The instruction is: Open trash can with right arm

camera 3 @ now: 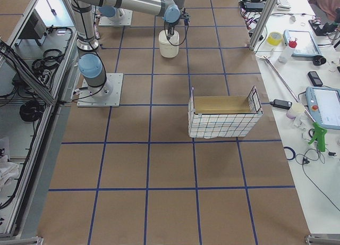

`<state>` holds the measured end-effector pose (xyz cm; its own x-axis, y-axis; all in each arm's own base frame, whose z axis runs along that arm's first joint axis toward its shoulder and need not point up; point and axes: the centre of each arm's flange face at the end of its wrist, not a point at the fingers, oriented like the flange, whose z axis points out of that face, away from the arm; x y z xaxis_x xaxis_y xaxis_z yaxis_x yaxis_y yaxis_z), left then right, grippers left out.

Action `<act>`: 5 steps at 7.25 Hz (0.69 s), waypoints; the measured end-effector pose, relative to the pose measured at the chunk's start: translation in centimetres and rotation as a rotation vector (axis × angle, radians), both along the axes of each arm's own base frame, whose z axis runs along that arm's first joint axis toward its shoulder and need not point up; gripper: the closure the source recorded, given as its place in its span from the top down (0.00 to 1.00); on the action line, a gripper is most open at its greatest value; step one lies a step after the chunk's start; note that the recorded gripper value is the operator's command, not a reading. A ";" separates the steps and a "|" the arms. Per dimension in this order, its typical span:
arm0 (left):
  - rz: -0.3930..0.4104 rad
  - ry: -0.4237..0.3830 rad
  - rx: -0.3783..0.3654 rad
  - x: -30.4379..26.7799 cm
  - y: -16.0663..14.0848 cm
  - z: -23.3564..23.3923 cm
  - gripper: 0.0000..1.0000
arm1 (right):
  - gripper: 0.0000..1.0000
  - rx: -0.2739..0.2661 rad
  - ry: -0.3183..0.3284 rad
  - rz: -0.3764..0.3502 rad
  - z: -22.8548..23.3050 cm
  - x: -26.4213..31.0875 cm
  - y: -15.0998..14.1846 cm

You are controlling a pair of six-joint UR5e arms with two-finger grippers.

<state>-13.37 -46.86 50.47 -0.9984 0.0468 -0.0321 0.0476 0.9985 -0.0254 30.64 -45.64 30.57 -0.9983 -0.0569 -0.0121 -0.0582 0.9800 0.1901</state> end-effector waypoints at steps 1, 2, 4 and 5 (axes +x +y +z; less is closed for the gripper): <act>0.000 0.000 0.000 0.0 0.0 0.0 1.00 | 0.90 -0.016 -0.005 -0.002 0.8 0.0 -0.3; 0.000 0.000 0.000 0.0 0.0 0.0 1.00 | 1.00 -0.050 -0.016 -0.005 2.7 0.0 -0.7; -0.001 0.000 0.000 0.0 0.0 0.0 1.00 | 1.00 -0.173 -0.056 -0.012 9.3 -0.7 -1.5; -0.001 0.000 0.000 0.0 0.0 0.0 1.00 | 1.00 -0.222 -0.069 -0.031 12.2 -1.7 -2.4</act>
